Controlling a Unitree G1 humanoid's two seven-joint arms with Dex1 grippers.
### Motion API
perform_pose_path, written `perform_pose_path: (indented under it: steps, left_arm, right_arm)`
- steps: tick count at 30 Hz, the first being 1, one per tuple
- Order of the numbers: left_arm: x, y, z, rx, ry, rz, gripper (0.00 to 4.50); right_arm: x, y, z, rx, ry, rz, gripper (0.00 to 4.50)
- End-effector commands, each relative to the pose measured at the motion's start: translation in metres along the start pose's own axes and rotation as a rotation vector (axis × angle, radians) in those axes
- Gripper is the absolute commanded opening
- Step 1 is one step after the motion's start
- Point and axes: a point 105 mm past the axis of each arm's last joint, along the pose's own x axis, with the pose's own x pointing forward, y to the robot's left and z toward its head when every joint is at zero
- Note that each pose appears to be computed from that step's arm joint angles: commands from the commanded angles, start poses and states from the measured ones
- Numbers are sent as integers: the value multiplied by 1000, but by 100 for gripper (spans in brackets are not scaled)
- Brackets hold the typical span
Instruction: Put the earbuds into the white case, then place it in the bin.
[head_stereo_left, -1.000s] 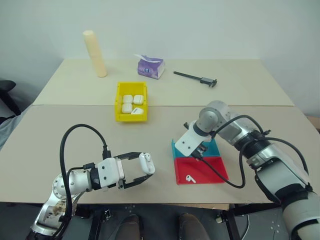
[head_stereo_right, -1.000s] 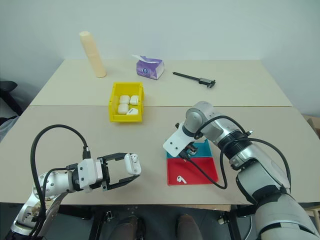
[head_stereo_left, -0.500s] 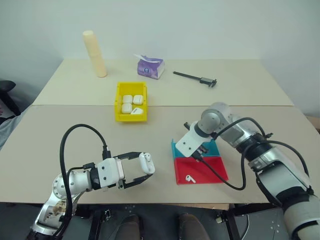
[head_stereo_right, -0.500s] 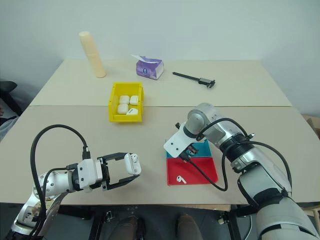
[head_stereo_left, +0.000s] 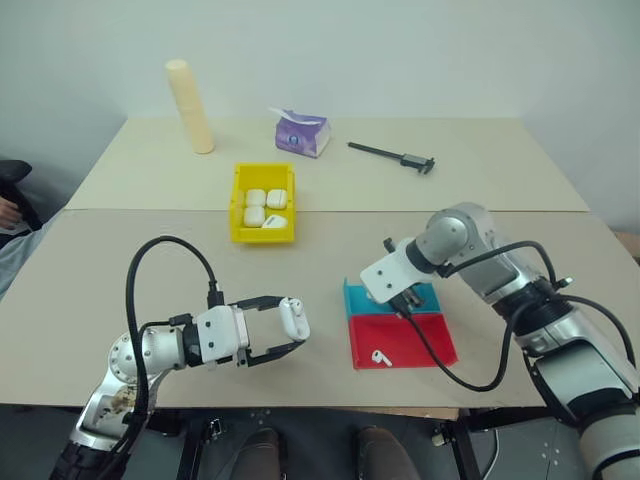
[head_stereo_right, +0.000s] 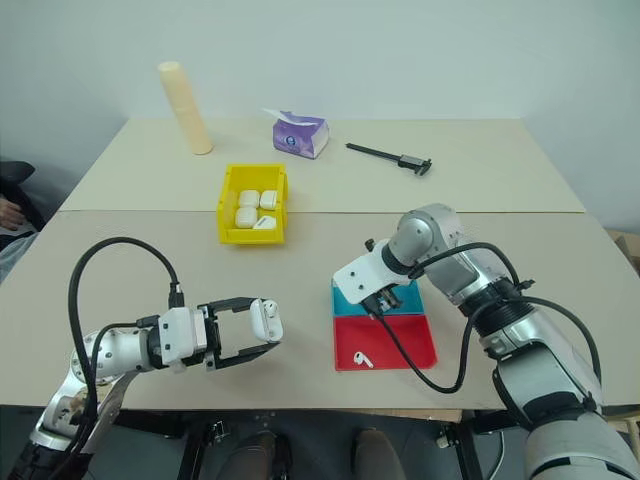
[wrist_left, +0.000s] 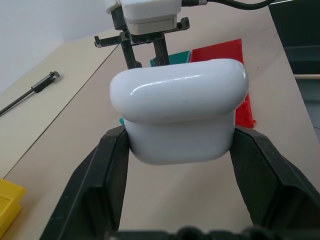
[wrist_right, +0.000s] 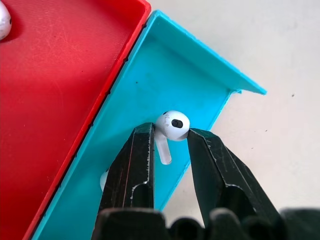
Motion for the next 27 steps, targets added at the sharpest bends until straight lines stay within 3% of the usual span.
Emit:
perform_pose_path:
  steps: [1,7,13,21,27]
  left_arm:
    - [3,5,13,34,-56,3,277]
    - [11,16,29,14,-165,17,277]
    - [28,37,65,-15,-358,-14,277]
    - [41,48,97,-58,-499,-100,277]
    - [43,48,104,-70,-528,-160,277]
  right_arm:
    - [-37,-24,8,78,-98,-180,127]
    - [-100,-30,23,249,-350,-426,127]
    - [-162,-15,60,412,-770,-665,127]
    - [-184,13,97,503,-1137,-689,127]
    - [-180,21,112,572,-1236,-637,127]
